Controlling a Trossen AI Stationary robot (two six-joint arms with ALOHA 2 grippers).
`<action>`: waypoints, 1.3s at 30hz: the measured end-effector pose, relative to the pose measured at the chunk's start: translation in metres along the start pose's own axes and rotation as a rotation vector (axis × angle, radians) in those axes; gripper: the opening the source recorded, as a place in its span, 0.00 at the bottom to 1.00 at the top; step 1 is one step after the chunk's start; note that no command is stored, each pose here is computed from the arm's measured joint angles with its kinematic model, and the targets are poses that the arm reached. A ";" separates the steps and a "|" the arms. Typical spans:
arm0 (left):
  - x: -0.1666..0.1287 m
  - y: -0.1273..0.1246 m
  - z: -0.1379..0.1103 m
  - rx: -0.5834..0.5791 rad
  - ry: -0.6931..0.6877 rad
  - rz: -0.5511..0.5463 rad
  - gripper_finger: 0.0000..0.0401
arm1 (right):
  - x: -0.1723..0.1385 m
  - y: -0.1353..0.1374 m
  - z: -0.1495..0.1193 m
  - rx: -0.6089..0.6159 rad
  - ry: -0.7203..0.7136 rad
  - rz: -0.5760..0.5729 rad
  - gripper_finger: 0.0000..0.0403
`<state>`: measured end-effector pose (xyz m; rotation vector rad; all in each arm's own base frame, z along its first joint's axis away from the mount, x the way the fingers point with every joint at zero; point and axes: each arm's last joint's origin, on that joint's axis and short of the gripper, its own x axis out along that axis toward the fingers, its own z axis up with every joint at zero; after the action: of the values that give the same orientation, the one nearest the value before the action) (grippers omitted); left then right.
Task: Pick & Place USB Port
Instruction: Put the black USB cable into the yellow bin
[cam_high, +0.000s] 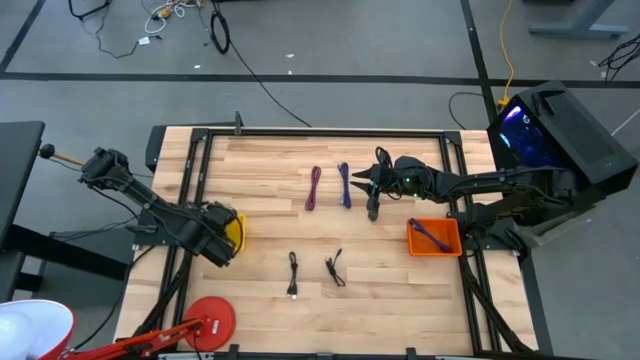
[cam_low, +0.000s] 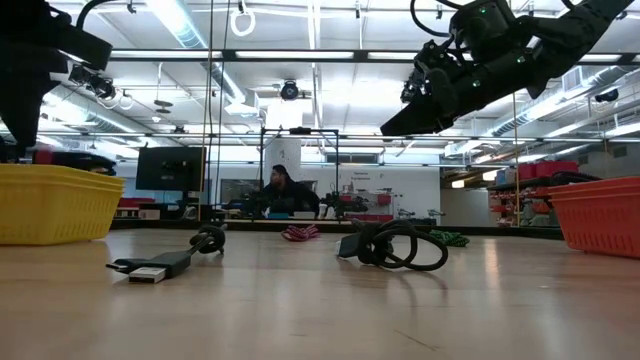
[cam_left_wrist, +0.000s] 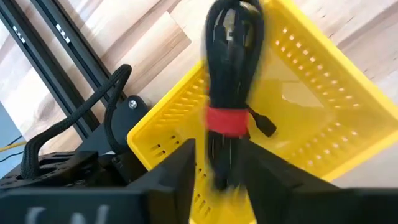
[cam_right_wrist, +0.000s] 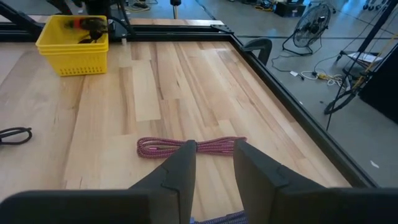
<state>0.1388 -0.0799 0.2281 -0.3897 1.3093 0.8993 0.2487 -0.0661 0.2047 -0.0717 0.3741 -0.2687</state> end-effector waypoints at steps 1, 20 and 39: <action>0.000 0.000 0.000 0.000 0.000 0.000 0.36 | 0.000 0.000 0.000 0.000 0.000 0.000 0.27; -0.015 -0.026 0.021 -0.061 -0.193 -0.261 0.45 | 0.000 0.000 0.000 0.000 0.000 0.000 0.27; 0.026 -0.107 0.050 -0.218 -0.045 -0.509 0.45 | 0.000 0.000 0.000 -0.027 0.000 0.000 0.27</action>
<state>0.2516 -0.1014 0.1914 -0.8262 1.0041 0.6131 0.2487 -0.0661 0.2046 -0.0982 0.3781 -0.2637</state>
